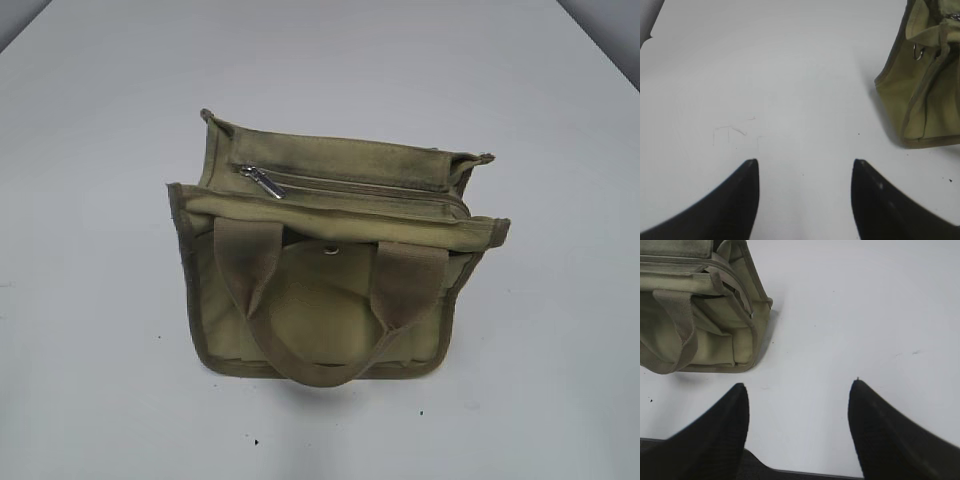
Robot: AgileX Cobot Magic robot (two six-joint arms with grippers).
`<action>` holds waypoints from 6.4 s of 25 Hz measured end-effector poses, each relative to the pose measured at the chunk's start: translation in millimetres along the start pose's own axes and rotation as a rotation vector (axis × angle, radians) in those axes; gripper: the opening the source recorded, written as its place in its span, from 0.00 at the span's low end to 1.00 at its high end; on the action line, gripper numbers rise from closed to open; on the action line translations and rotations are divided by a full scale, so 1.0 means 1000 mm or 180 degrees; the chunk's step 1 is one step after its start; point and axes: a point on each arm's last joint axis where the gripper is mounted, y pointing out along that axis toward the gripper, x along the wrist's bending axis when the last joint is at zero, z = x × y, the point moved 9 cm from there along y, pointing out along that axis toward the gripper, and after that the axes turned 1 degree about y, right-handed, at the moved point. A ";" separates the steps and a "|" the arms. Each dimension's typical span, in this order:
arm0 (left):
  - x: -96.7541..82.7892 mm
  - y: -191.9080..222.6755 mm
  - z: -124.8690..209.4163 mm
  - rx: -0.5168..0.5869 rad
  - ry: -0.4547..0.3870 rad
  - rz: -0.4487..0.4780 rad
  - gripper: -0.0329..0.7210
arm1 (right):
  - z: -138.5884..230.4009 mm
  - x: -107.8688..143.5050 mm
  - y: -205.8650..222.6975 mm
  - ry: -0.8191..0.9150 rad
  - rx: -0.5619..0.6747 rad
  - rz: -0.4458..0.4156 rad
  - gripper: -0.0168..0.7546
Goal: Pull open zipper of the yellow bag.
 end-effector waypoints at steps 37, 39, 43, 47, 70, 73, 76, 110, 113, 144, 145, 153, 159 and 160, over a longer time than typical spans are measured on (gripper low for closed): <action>0.000 0.000 0.000 0.0000 0.0000 0.0000 0.65 | 0.000 0.001 0.000 0.0005 -0.0005 -0.0009 0.66; 0.000 0.000 0.000 -0.0003 0.0000 0.0000 0.64 | 0.000 0.001 0.000 0.0009 -0.0006 -0.0017 0.66; -0.005 -0.004 -0.030 -0.0410 -0.0101 0.0111 0.63 | -0.017 0.005 -0.002 0.0066 -0.0287 -0.0083 0.66; -0.016 0.009 -0.081 -0.0872 -0.0547 0.0434 0.63 | -0.058 -0.001 0.006 0.0189 -0.0712 -0.0043 0.66; -0.161 0.255 -0.103 0.1900 -0.1508 0.2367 0.63 | -0.114 0.103 0.196 -0.1718 0.0975 -0.1366 0.66; -0.164 0.269 -0.100 0.1937 -0.1553 0.2344 0.63 | -0.118 0.126 0.216 -0.1965 0.0991 -0.1521 0.66; -0.165 0.275 -0.097 0.1981 -0.1592 0.2337 0.63 | -0.119 0.147 0.236 -0.2160 0.1008 -0.1643 0.66; -0.181 0.286 -0.107 0.1929 -0.1396 0.2417 0.08 | -0.074 0.194 0.311 -0.2774 0.1582 -0.1852 0.02; -0.183 0.285 -0.108 0.1925 -0.1420 0.2430 0.08 | -0.077 0.189 0.303 -0.2767 0.1661 -0.1844 0.02; -0.174 0.262 -0.128 0.1704 -0.1067 0.2432 0.46 | -0.106 0.035 0.203 -0.0611 0.2541 -0.0982 0.38; -0.169 0.255 -0.133 0.1625 -0.0917 0.2398 0.54 | -0.109 0.034 0.197 -0.0544 0.2494 -0.0919 0.48; -0.114 0.169 -0.152 0.1463 -0.0121 0.1774 0.69 | -0.088 0.017 0.123 -0.0482 0.2239 -0.0569 0.76; -0.070 0.105 -0.110 0.1519 -0.0036 0.1207 0.70 | -0.048 0.012 0.063 -0.0520 0.1893 -0.0523 0.77; -0.065 0.098 -0.095 0.1559 -0.0012 0.1136 0.70 | -0.042 0.012 0.057 -0.0525 0.1844 -0.0522 0.77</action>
